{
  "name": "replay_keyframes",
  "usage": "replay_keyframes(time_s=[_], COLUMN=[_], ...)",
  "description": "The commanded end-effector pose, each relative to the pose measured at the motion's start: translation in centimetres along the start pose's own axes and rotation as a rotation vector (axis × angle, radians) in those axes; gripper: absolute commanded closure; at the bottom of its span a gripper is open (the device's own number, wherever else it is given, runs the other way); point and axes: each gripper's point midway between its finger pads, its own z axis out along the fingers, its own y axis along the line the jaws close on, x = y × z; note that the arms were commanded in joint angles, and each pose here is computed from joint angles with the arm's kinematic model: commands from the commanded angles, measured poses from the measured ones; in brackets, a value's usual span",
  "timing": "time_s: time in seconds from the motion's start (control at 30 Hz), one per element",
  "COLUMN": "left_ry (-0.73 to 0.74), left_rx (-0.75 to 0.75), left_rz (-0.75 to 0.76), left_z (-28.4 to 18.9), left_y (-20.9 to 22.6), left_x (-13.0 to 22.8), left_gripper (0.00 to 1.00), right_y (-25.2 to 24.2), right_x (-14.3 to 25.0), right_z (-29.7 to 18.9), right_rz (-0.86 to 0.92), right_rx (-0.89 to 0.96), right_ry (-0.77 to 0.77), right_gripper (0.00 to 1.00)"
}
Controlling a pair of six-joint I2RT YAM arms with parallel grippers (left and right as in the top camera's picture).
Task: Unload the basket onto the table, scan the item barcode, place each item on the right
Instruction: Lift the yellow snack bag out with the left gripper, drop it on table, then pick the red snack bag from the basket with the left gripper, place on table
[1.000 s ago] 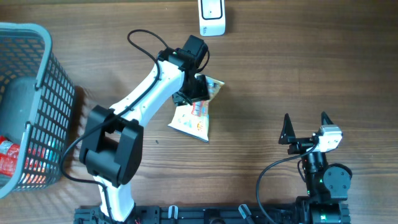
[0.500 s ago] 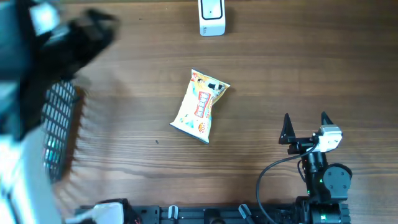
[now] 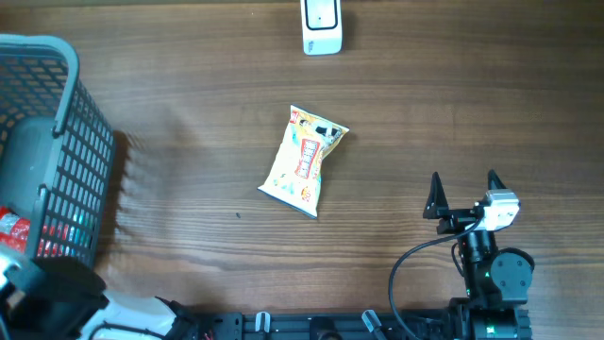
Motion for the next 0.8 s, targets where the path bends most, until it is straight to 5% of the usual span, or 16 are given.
replay_keyframes(time_s=[0.0, 0.3, 0.57, 0.77], left_ry=[-0.010, 0.052, -0.054, -0.074], left_rx=[-0.110, -0.230, -0.228, -0.244], left_rz=[-0.002, 0.075, 0.218, 0.181], left_z=[2.5, 11.2, 17.8, 20.2], left_y=[0.4, -0.4, -1.5, 0.1], left_x=[-1.0, 1.9, 3.6, 3.3], left_gripper=[0.00, 0.00, 0.00, 0.01], right_y=[-0.3, -0.3, -0.3, -0.3], right_x=[-0.2, -0.2, -0.2, -0.2], right_z=[0.0, 0.0, 0.0, 0.0], right_rz=[-0.004, -0.004, -0.004, -0.003], right_rx=[0.014, 0.014, 0.014, 0.014], right_ry=[-0.008, -0.008, -0.008, -0.008], right_gripper=[0.01, 0.00, 0.00, 0.00])
